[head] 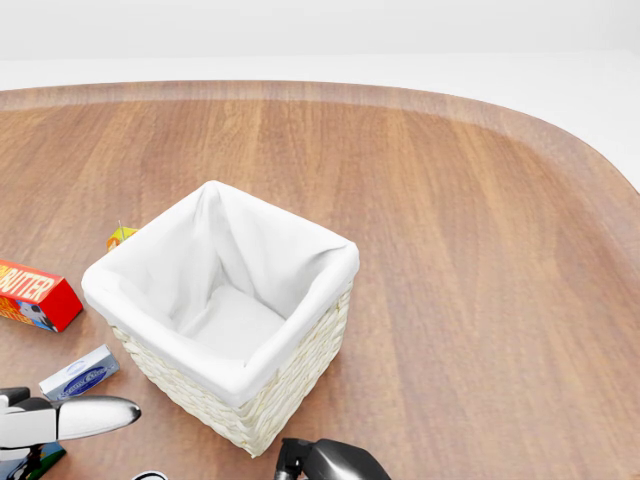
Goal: Pick up the alphabet soup, and put it in the basket.
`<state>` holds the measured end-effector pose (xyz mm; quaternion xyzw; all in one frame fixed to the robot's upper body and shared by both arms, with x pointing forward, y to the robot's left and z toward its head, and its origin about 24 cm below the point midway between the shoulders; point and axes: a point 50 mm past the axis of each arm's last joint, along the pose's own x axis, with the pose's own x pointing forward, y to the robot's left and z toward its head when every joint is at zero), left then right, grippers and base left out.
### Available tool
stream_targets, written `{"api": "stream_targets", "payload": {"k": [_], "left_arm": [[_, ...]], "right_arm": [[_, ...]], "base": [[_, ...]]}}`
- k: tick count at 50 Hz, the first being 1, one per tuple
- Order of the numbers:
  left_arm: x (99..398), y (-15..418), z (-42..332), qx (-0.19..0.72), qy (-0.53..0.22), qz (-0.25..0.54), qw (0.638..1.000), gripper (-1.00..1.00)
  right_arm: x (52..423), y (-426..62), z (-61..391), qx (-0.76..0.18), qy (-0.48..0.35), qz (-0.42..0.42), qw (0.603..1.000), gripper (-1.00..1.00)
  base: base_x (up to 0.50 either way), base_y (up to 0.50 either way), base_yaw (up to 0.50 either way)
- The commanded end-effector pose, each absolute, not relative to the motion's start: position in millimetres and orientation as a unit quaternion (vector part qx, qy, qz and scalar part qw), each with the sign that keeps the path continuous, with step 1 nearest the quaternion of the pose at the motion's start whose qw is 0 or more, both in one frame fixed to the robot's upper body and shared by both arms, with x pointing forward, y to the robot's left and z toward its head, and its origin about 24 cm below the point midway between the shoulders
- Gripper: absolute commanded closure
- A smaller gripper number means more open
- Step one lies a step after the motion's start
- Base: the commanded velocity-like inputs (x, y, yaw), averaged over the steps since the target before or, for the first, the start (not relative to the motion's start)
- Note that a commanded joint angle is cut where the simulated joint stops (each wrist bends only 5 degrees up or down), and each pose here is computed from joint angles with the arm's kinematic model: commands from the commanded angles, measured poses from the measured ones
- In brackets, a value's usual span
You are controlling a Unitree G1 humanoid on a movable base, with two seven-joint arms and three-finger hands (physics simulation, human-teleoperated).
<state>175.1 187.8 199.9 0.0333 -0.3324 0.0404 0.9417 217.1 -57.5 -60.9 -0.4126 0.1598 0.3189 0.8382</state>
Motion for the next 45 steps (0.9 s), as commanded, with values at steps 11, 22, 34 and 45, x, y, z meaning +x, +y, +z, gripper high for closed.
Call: {"api": "stream_targets", "payload": {"k": [11, 22, 34, 45], "left_arm": [[176, 188, 199, 0.033, -0.330, 0.040, 0.943, -1.00], [175, 188, 199, 0.034, -0.331, 0.040, 0.942, -1.00], [174, 188, 201, 0.034, -0.334, 0.040, 0.941, -1.00], [173, 188, 200, 0.034, -0.333, 0.040, 0.942, -1.00]], "right_arm": [[222, -60, -46, -0.407, 0.125, 0.289, 0.858, 1.00], [227, -67, -35, -0.393, 0.114, 0.254, 0.877, 1.00], [229, -84, -26, -0.375, 0.126, 0.197, 0.897, 1.00], [228, -91, -8, -0.343, 0.103, 0.180, 0.916, 1.00]], "base": [[0.00, 0.00, 0.00], [0.00, 0.00, 0.00], [0.00, 0.00, 0.00], [0.00, 0.00, 0.00]]}}
